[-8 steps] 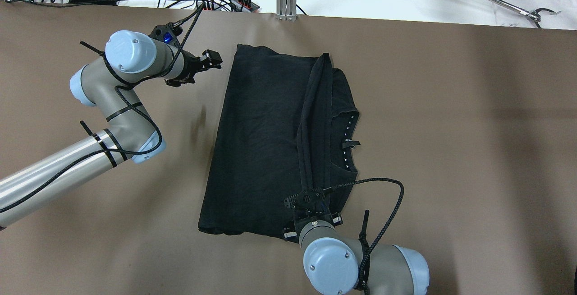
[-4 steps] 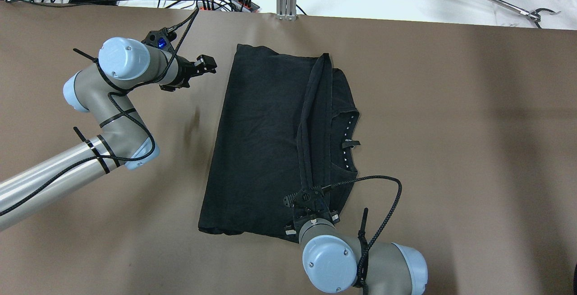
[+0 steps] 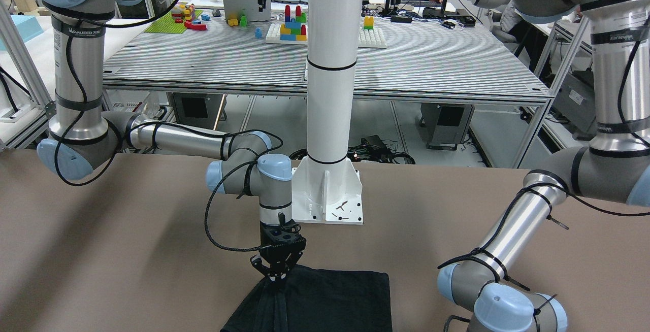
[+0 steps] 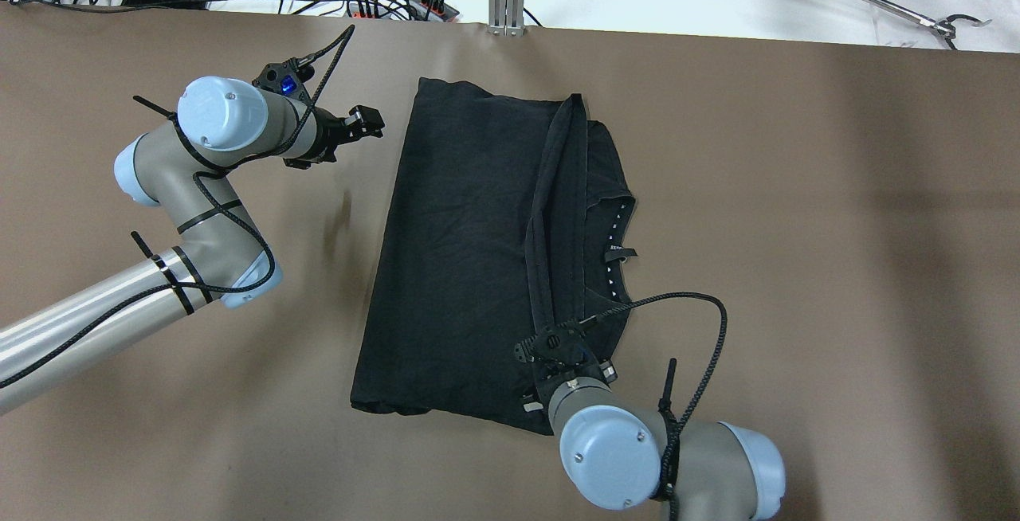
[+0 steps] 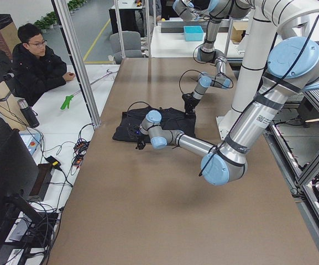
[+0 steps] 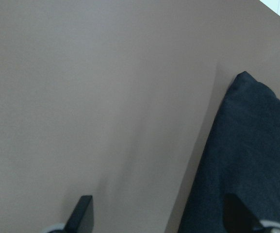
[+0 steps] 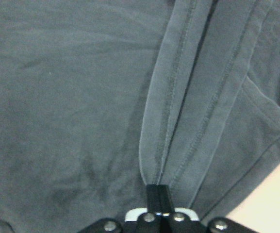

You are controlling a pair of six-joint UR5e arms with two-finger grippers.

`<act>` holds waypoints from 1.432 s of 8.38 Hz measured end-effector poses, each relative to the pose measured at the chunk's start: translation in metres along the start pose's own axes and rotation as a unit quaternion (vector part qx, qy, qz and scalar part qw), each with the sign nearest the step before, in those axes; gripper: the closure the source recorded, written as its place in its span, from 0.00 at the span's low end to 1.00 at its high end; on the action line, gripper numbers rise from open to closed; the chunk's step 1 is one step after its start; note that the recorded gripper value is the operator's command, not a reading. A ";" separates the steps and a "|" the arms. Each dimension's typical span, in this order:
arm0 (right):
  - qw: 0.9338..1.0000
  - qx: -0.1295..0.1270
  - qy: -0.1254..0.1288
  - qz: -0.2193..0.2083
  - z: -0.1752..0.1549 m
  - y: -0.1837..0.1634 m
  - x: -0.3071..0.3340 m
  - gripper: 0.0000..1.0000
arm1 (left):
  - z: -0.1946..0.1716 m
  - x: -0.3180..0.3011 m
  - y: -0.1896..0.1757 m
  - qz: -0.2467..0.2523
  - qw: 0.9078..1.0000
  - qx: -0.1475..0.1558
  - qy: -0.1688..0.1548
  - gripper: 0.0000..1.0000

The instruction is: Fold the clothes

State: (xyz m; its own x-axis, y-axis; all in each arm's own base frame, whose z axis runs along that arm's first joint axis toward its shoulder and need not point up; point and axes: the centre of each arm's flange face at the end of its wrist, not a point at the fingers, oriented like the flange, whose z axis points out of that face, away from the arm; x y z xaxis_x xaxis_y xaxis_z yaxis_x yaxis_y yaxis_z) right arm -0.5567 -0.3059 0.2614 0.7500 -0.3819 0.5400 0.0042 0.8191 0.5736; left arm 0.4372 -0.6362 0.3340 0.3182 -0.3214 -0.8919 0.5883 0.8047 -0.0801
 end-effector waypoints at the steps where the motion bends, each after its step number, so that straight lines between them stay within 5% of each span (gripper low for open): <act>1: 1.000 -0.004 -0.001 -0.002 -0.008 0.018 0.014 1.00 | 0.000 -0.001 0.000 -0.001 1.000 0.001 0.000 0.06; 4: 0.999 -0.013 0.005 0.047 -0.016 0.099 0.002 1.00 | -0.011 -0.001 0.002 0.000 1.000 0.009 0.010 0.06; 5: 0.998 -0.010 0.000 0.056 -0.022 0.103 -0.001 0.40 | -0.019 -0.005 0.005 0.001 1.000 0.009 0.014 0.06; 6: 0.998 -0.009 -0.002 0.065 -0.025 0.097 0.004 0.06 | -0.026 -0.012 0.008 0.001 1.000 0.009 0.017 0.06; 9: 0.995 -0.033 -0.012 0.096 -0.027 0.063 0.031 0.05 | -0.031 -0.019 0.013 -0.007 1.000 0.007 0.018 0.06; 12: 0.996 0.002 0.015 0.082 -0.007 -0.011 0.058 0.05 | -0.031 -0.019 0.015 -0.009 1.000 0.006 0.019 0.06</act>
State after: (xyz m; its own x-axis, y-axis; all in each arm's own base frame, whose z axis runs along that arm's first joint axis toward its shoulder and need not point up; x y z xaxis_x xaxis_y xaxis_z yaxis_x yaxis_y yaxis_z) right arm -0.5083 -0.3341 0.2824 0.7600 -0.2295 0.6081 -0.1226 0.8681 0.4809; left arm 0.4166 -0.6028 0.3362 0.2801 -0.3160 -0.9065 0.6025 0.7930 -0.0903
